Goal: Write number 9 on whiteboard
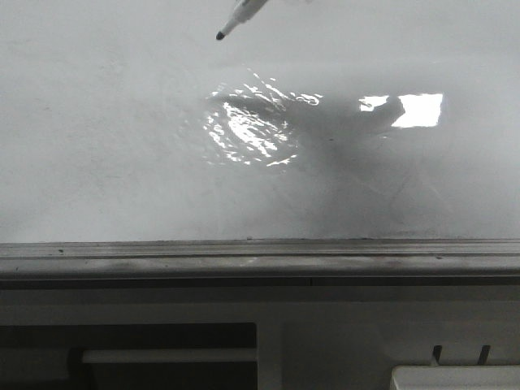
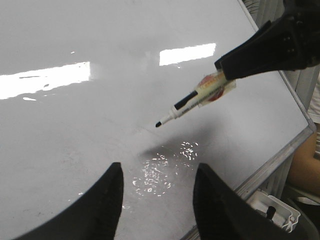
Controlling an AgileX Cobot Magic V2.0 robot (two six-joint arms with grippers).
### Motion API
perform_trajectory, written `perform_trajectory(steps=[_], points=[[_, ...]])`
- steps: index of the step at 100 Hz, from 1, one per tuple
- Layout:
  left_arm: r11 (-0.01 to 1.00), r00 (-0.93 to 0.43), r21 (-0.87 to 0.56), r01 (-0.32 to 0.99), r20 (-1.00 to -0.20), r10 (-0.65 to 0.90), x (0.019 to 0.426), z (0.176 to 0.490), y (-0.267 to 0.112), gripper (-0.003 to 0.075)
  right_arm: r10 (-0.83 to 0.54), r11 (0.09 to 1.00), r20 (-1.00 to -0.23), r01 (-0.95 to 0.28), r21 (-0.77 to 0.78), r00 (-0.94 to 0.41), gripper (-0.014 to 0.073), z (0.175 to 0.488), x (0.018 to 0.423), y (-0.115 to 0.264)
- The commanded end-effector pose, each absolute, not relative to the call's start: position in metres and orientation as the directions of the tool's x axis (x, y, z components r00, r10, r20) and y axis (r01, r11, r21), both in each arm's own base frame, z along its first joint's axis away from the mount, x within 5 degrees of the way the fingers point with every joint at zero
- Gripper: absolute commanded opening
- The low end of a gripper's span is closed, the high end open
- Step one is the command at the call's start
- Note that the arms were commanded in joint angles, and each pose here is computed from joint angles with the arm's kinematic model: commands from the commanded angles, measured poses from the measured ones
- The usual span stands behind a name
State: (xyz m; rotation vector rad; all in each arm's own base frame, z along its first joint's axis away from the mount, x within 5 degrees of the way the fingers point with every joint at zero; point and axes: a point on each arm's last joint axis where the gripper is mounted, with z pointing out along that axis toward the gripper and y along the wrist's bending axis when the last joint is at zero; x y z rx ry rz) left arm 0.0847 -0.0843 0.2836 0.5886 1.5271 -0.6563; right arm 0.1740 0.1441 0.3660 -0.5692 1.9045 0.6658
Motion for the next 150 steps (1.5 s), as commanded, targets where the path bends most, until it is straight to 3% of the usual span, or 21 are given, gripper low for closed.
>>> perform_trajectory(steps=[1, 61, 84, 117, 150], points=[[0.681, -0.001, -0.074, 0.729, -0.994, -0.108, 0.084, 0.301, -0.086, 0.0295, 0.003, 0.754, -0.952, -0.625, 0.202, -0.305, -0.0058, 0.393, 0.179, 0.138], [0.673, 0.003, -0.099, 0.733, -0.989, -0.149, 0.083, 0.304, -0.086, 0.0295, -0.065, 0.769, -0.904, -0.599, 0.225, -0.423, -0.0058, 0.375, 0.236, 0.173], [0.673, 0.005, -0.097, 0.733, -0.989, -0.148, 0.083, 0.304, -0.086, 0.0295, -0.180, 0.737, -0.835, -0.633, 0.236, -0.520, -0.0058, 0.360, 0.228, 0.179], [0.673, 0.008, -0.093, 0.733, -0.989, -0.145, 0.083, 0.304, -0.086, 0.0295, -0.103, 0.781, -0.887, -0.589, 0.208, -0.450, -0.0058, 0.391, 0.227, 0.148], [0.673, 0.008, -0.093, 0.733, -0.989, -0.145, 0.083, 0.304, -0.086, 0.0295, -0.077, 0.791, -0.902, -0.577, 0.204, -0.424, -0.0058, 0.393, 0.231, 0.148]])
